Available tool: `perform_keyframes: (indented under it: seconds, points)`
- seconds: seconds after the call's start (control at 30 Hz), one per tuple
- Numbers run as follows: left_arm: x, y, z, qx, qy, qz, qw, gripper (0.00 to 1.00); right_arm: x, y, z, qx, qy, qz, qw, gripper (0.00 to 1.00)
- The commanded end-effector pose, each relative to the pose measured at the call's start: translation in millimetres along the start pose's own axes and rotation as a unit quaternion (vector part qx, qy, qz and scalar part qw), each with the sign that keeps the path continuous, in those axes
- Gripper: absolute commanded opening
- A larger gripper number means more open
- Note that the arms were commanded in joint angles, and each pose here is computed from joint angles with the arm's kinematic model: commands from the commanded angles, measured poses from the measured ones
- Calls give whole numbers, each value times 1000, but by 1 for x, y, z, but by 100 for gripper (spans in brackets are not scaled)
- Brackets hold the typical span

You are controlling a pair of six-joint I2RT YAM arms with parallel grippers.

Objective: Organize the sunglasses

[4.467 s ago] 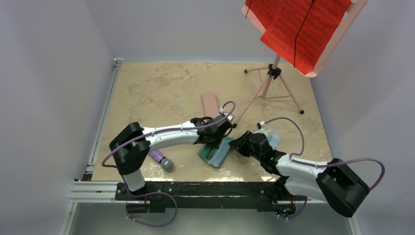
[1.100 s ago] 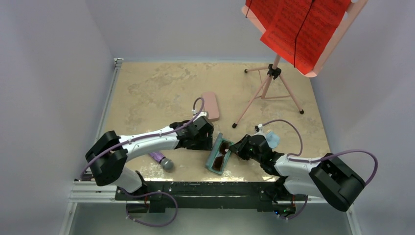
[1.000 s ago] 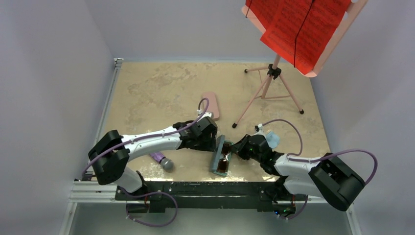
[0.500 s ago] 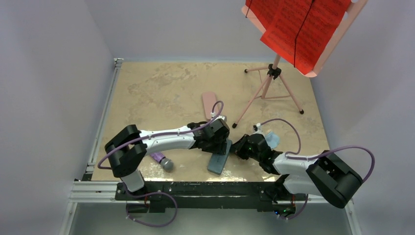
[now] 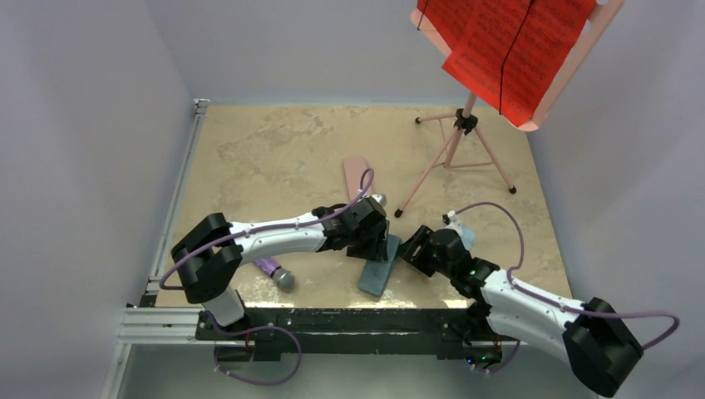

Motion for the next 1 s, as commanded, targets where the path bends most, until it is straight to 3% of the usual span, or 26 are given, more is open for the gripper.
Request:
perform_keyframes:
  seconds: [0.0, 0.27, 0.5, 0.63, 0.73, 0.77, 0.87, 0.97]
  points:
    - [28, 21, -17, -4, 27, 42, 999, 53, -22, 31, 28, 9, -42, 23, 999, 67]
    - [43, 22, -17, -2, 40, 62, 997, 52, -46, 22, 46, -4, -99, -11, 995, 77]
    - [48, 20, -22, 3, 64, 58, 996, 51, -48, 25, 41, -37, -66, -16, 997, 78]
    - [41, 15, -20, 6, 63, 46, 997, 54, -53, 31, 47, -46, -77, -3, 996, 78]
    - [20, -3, -9, 21, 42, 4, 999, 66, -60, 33, 55, -52, -98, -5, 994, 80]
    - [7, -8, -3, 26, 28, -5, 999, 70, -63, 33, 58, -50, -106, -10, 993, 85]
    - [-56, -25, 26, 40, -66, -51, 996, 99, -72, 30, 66, -57, -131, -25, 989, 90]
    - [-119, -13, 56, 21, -173, -71, 982, 100, -81, 24, 76, -51, -158, -59, 984, 95]
Point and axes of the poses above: each gripper's point midway between its finger pads, its own x axis out along the fingers, its own y axis along the line the jaws close on, z = x × y, the point moved 5 cm from there along -x, back along the fingers, and after that the axes turned 12 degrees about -x, right-handed, at the moved point
